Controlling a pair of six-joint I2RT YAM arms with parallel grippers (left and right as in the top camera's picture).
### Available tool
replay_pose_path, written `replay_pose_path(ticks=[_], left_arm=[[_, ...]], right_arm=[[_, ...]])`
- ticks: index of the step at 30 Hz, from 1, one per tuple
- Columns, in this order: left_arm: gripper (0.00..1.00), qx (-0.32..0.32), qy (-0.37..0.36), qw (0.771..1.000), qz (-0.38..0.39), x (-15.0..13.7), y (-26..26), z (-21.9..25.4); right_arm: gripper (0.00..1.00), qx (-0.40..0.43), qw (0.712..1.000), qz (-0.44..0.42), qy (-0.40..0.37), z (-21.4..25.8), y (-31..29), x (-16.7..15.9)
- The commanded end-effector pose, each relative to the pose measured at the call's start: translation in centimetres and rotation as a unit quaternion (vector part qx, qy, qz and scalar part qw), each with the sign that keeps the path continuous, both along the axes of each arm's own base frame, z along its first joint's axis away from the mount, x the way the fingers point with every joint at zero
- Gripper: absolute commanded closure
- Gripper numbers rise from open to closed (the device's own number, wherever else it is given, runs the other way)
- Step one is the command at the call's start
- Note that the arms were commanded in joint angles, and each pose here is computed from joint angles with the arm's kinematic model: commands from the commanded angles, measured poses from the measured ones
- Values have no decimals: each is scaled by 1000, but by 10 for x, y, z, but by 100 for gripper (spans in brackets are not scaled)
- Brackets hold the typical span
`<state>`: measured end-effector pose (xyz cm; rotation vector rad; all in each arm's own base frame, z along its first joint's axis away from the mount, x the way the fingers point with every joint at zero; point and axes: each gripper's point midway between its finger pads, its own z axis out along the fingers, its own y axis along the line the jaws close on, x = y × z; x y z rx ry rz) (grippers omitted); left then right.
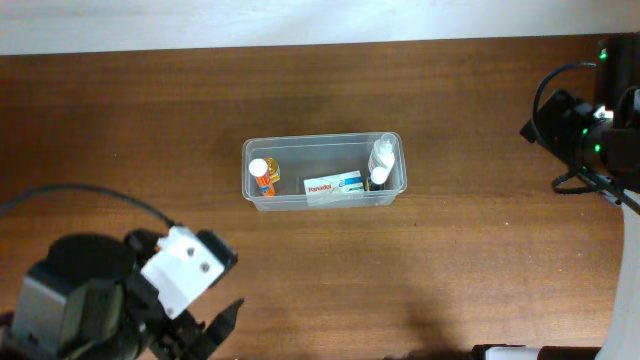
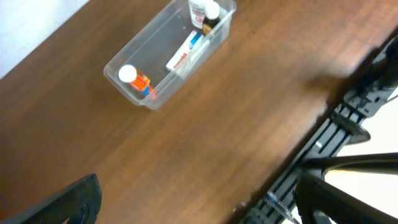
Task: Pack container
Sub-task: 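Release the box and pull the left gripper back toward the front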
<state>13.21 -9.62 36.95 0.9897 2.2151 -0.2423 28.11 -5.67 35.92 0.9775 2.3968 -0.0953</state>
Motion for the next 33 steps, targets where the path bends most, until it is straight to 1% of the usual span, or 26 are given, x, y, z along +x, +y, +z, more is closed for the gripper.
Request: replay_pose_path(ticks=[1,4,9,13,18,22,27,33], left_arm=[[1,-33,-5,999,20,-4,2,-13],[1,-47,-59,995,64,10,14,-22],[1,-73,-149,976,139,33,36,-42],[1,-84,-197,963,162,49,43,-61],[1,-103,-253,949,158,61,41,-84],[1,-125,-293,938,138,68,34,-99],[0,-149,-318,931,102,67,21,-119],[1,-164,-356,916,86,71,16,-134]], right_arm=[[2,-4,1000,-9,-1,2,-4,-1],[2,-4,1000,-9,-1,2,-4,-1],[2,-4,1000,-9,-1,2,-4,-1],[2,-4,1000,-9,-1,2,-4,-1],[2,-5,1000,-9,-1,2,-4,-1],[2,-4,1000,-9,-1,2,-4,-1],[2,-5,1000,-9,-1,2,-4,-1],[2,-5,1000,-9,-1,2,-4,-1]])
